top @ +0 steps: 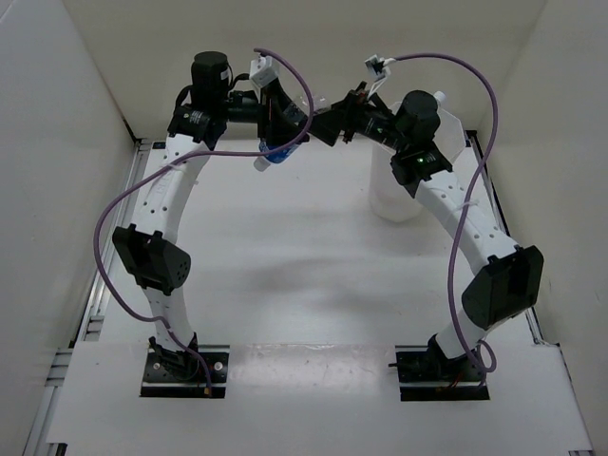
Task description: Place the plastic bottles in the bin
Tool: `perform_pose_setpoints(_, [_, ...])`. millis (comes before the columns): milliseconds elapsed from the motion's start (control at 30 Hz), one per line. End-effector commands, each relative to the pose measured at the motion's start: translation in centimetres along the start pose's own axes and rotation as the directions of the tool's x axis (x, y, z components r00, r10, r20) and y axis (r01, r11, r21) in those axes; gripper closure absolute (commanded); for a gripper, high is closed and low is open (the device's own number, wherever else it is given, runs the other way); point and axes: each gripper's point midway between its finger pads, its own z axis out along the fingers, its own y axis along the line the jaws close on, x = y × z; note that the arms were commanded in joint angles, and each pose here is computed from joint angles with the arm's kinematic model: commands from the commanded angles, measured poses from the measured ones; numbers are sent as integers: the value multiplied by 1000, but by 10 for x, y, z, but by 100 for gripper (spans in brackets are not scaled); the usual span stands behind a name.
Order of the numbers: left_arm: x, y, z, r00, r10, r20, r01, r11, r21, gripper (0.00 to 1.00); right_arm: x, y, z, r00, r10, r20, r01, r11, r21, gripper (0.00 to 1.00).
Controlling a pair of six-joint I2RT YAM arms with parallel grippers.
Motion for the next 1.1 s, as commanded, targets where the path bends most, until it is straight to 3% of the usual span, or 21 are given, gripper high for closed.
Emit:
perform_pose_setpoints(0, [-22,-29,-1,999,44,25,-46,997,68,90,-30,22,3,996,-67,61,70,996,-55,1])
perform_pose_setpoints(100, [-13,-27,0,1000,19,16,-20,997,70,90,-34,25,9,995,-73,66,78,995,-69,1])
perform_pose_setpoints(200, [-13,-27,0,1000,18,16,-20,997,70,90,-37,27,11,996,-52,70,57,996,-75,22])
perform_pose_setpoints(233, [-13,-27,0,1000,18,16,-20,997,70,90,-34,22,14,997,-35,62,39,997,-70,30])
perform_pose_setpoints(267, [-17,-28,-1,999,30,20,-31,997,69,90,-35,21,15,997,-37,64,41,997,-72,48])
perform_pose_setpoints(367, [-20,-24,0,1000,8,19,-9,999,47,90,-36,17,19,998,2,58,1,998,-60,91])
perform_pose_setpoints(433, [-19,-19,1,1000,-13,16,13,1000,24,83,-36,17,19,999,2,50,1,999,-53,100])
perform_pose_setpoints(467, [-18,-13,0,1000,-27,14,27,1000,-8,73,-34,16,18,999,9,43,-7,999,-47,100])
perform_pose_setpoints(500, [-18,-11,0,999,-48,13,49,998,-27,41,-40,18,17,998,-10,63,12,999,-38,100])
perform_pose_setpoints(600, [-16,-6,-2,998,-54,7,55,995,-87,0,-45,16,7,995,-67,69,64,997,43,100])
perform_pose_setpoints(700, [-8,-5,-7,1000,-8,-15,6,990,-139,0,-59,-6,-9,986,-125,108,90,955,282,100])
perform_pose_setpoints(767, [4,-4,-12,999,24,-44,-31,983,-180,0,-72,-24,-28,969,-215,119,143,886,440,100])
perform_pose_setpoints(1067, [33,35,-48,992,-25,-121,-33,889,-457,0,-96,-62,-89,936,-337,100,141,620,772,100])
